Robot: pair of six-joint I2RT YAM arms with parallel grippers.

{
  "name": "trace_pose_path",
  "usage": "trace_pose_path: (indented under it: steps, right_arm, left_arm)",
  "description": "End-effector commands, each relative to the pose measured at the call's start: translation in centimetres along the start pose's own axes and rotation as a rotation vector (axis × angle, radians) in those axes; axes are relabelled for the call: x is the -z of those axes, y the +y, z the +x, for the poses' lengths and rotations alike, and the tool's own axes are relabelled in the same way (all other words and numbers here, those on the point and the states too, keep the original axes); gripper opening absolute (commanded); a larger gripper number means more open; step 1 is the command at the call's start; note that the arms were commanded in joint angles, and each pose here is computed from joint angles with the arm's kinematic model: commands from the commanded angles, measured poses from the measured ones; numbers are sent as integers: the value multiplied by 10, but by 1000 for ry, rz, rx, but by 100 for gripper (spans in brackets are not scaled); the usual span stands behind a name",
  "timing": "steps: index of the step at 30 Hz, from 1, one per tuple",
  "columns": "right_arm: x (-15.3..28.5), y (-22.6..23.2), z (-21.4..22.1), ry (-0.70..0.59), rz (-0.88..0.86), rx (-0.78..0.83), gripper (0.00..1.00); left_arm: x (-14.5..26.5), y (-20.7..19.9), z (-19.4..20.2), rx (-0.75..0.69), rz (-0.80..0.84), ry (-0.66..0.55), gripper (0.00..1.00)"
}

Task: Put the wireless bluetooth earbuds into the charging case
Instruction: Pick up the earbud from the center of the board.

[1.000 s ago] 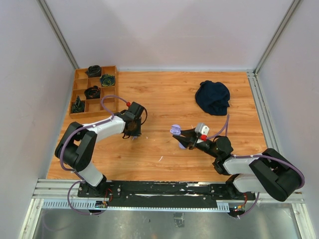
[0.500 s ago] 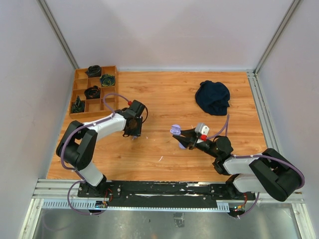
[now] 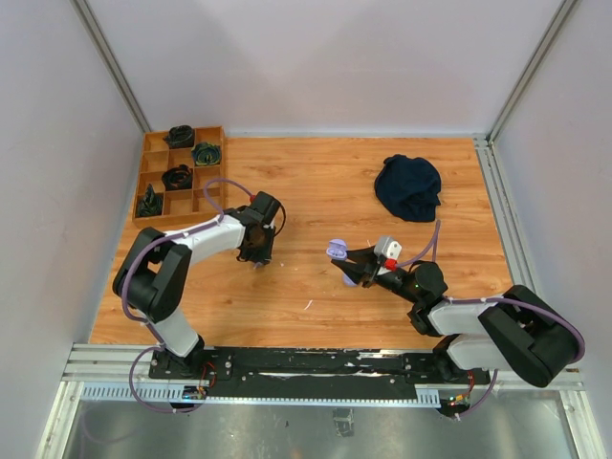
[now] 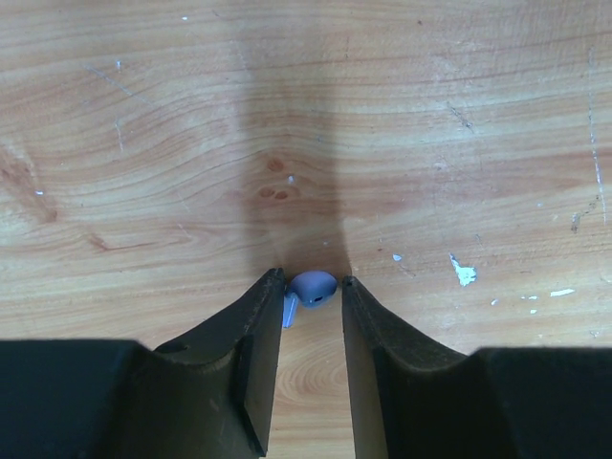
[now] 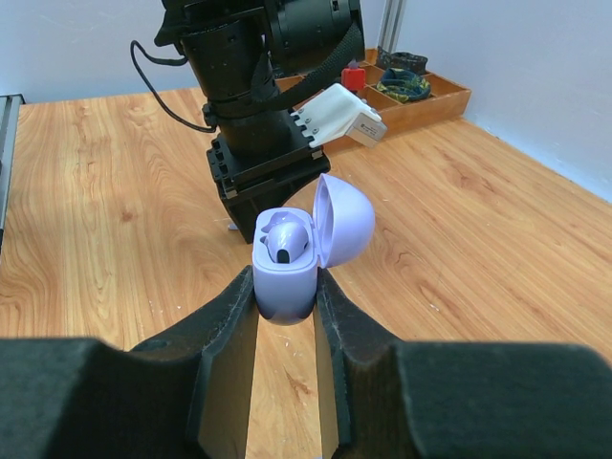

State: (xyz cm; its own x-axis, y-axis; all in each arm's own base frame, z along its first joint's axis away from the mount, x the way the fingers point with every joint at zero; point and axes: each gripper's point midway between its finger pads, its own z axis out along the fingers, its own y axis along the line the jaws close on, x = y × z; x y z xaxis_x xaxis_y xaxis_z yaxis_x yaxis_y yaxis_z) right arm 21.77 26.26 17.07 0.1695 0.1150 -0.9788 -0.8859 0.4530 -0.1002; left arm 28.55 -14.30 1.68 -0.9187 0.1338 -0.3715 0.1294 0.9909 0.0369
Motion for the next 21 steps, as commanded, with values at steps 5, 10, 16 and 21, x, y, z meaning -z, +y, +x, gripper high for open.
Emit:
trace_pose_path:
  steps: [5,10,16,21]
  right_arm:
    - [3,-9,-17,-59,30,49,5]
    - [3,-8,-17,-59,29,49,5]
    - [2,-6,-16,-56,14,47,5]
    - [0,-4,-19,-65,1,35,5]
  left_arm:
    - [-2,-7,3,-37,34,43,31]
    - [-5,-5,4,-35,32,50,27]
    - [2,-8,0,-16,54,22,23]
    - [17,-13,-15,17,92,-68,21]
